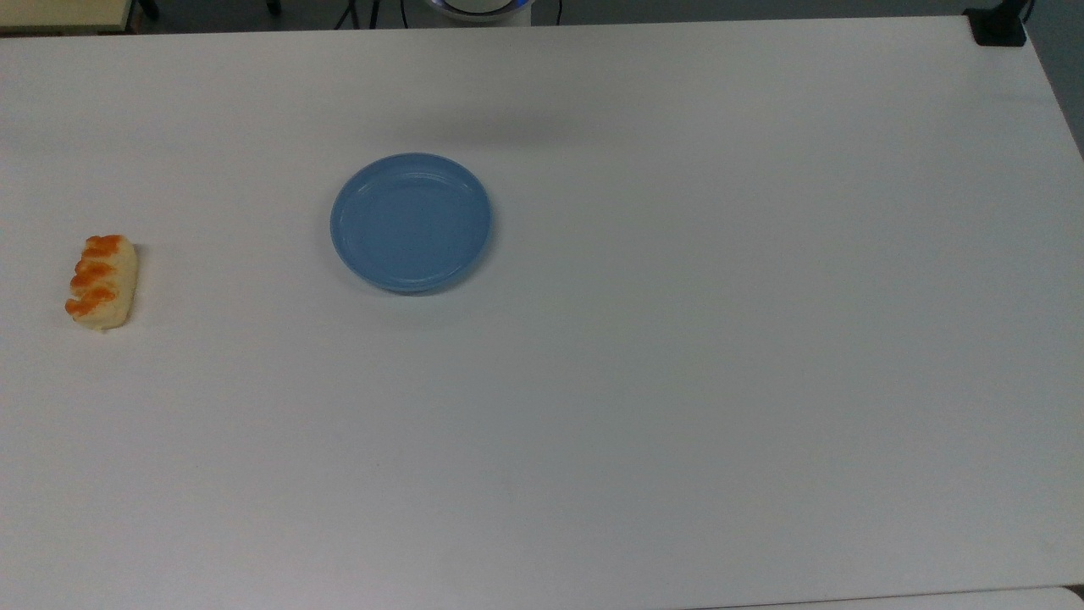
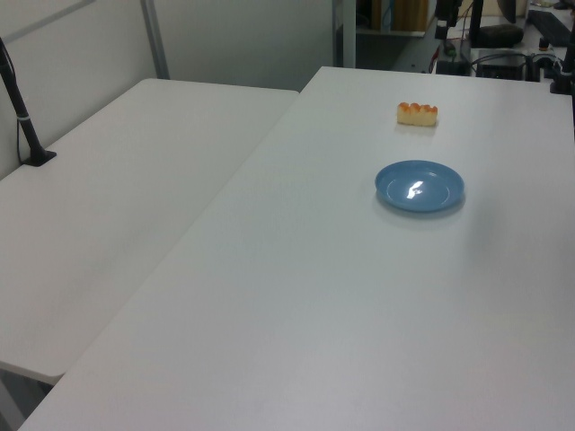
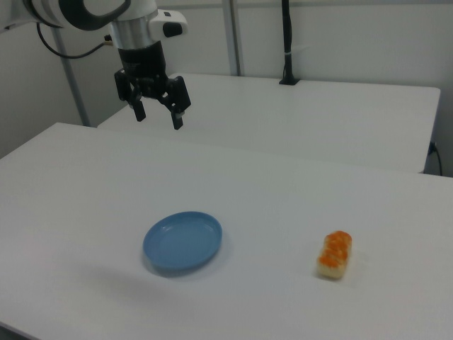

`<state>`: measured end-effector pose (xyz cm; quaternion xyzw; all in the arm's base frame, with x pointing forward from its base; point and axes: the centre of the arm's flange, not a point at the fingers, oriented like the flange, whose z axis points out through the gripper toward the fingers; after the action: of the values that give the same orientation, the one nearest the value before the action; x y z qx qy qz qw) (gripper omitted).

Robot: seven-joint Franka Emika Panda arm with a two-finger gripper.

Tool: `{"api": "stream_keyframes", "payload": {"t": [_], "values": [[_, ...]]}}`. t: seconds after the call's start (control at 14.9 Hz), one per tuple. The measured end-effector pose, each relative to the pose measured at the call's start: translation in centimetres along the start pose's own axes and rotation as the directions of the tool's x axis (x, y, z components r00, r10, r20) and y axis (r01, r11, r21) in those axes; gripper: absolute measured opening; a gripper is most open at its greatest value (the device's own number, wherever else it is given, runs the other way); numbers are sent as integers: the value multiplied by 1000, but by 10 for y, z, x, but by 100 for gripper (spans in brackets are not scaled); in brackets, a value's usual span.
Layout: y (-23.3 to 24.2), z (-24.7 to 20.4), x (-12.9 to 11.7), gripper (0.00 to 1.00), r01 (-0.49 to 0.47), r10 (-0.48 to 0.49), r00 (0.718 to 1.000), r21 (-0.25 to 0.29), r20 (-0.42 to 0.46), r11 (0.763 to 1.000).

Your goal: Put the bread onto the plate

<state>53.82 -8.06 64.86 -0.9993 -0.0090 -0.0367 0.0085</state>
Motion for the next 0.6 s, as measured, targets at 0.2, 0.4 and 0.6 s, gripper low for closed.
{"api": "stream_keyframes", "payload": {"t": [0.2, 0.4, 0.6], "values": [[12, 4, -1, 100, 49, -49, 999, -37, 17, 998], [40, 13, -3, 100, 76, -73, 996, -72, 49, 994], [71, 28, -2, 100, 57, -49, 996, -100, 77, 993]]}}
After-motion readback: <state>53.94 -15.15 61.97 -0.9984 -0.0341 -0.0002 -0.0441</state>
